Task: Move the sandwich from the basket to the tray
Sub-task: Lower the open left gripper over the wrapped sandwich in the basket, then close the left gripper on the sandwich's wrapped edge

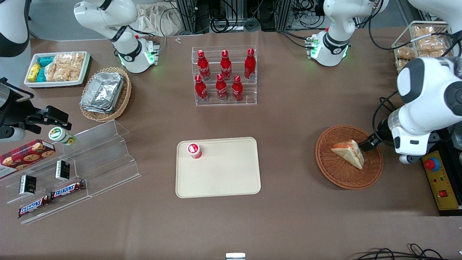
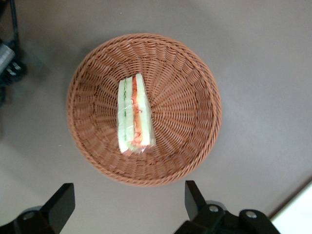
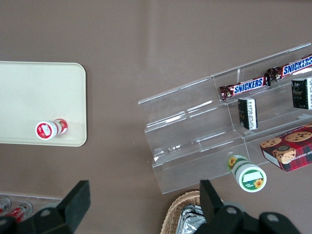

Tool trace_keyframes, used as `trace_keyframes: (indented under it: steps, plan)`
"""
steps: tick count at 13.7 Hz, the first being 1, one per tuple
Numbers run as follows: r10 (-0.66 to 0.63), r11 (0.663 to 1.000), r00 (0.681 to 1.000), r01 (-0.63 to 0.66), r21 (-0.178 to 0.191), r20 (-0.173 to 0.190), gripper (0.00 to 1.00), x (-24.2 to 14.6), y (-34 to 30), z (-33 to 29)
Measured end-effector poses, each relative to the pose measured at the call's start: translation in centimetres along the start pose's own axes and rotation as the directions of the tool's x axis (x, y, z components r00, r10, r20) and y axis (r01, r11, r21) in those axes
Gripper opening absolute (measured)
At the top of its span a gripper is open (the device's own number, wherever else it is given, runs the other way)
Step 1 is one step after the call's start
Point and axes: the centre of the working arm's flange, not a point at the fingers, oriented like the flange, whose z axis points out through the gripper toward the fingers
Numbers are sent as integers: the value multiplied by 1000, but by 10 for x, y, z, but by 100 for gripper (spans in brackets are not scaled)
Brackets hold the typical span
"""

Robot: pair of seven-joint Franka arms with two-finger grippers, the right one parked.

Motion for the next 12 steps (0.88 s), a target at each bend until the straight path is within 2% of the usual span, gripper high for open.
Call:
trace_keyframes:
  steps: [3,7,12]
  plan:
    - [-175,984,984,175,-26,-13,100,-4,-3,51]
    - [-237,971,971,237,-25,-3,100,3,-21,102]
    - [-265,964,964,265,-33,3,100,11,-23,132]
